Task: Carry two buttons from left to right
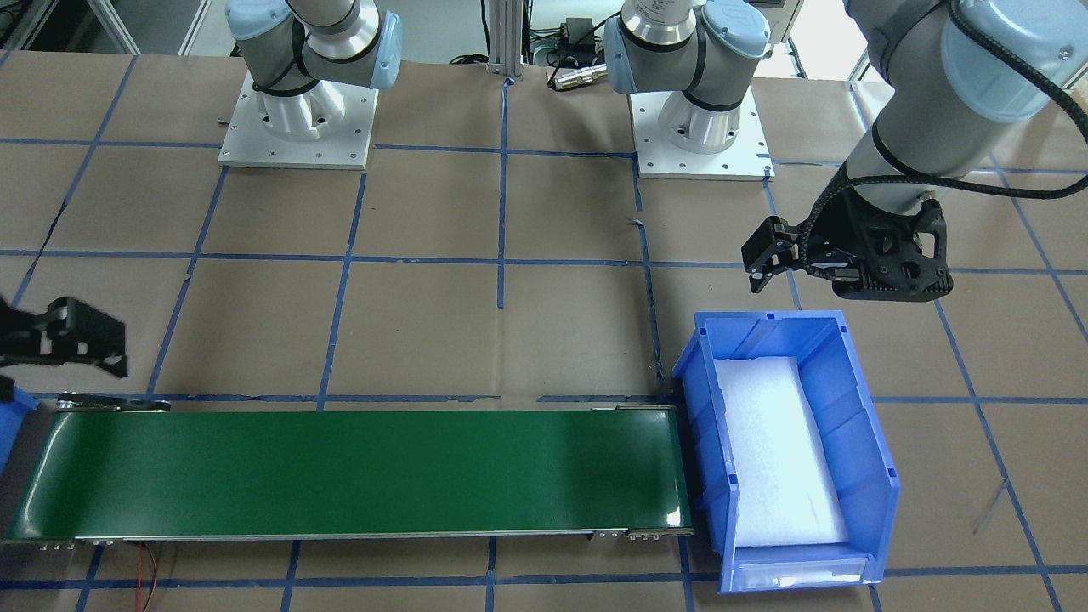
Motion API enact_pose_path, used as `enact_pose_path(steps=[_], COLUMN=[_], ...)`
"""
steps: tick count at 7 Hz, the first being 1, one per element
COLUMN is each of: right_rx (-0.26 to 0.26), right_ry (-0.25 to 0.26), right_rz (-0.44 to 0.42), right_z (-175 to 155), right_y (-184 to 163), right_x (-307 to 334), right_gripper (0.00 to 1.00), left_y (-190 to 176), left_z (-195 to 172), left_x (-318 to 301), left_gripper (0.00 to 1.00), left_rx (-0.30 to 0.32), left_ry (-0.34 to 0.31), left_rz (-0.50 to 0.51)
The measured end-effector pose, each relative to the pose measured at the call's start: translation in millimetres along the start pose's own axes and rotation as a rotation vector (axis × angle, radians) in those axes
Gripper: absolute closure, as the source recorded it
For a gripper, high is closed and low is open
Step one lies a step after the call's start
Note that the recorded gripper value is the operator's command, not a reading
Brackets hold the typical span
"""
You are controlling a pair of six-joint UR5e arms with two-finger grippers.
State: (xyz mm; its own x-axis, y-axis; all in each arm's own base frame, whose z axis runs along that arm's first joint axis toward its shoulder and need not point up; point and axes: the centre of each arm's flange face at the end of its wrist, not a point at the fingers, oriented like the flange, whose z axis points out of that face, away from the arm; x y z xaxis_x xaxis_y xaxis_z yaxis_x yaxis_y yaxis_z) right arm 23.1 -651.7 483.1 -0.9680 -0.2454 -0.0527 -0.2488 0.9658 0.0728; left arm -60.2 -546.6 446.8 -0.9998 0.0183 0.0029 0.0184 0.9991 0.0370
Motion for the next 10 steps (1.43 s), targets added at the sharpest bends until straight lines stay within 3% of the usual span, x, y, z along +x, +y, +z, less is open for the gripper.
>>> enact_pose_path(steps=[2,4,6,10], right_rx=[0.002,0.026,0.050,0.086], right_ry=[-0.006,0.028,0.085,0.106], right_rz=[-0.029,-0.011,-0.001,0.015], right_z=[24,44,24,-10], right_y=[78,119,130,132], right_x=[-60,-80,-78,-97], right_gripper=[0.00,0.00,0.00,0.00], left_y=[0,1,1,1], left_z=[0,0,0,0], left_x=[0,0,1,1], left_gripper=[0.00,0.00,0.00,0.00], left_rx=[0.000,-0.001,-0.001,-0.001], left_ry=[0.000,0.001,0.001,0.001], left_rz=[0.000,0.001,0.002,0.002])
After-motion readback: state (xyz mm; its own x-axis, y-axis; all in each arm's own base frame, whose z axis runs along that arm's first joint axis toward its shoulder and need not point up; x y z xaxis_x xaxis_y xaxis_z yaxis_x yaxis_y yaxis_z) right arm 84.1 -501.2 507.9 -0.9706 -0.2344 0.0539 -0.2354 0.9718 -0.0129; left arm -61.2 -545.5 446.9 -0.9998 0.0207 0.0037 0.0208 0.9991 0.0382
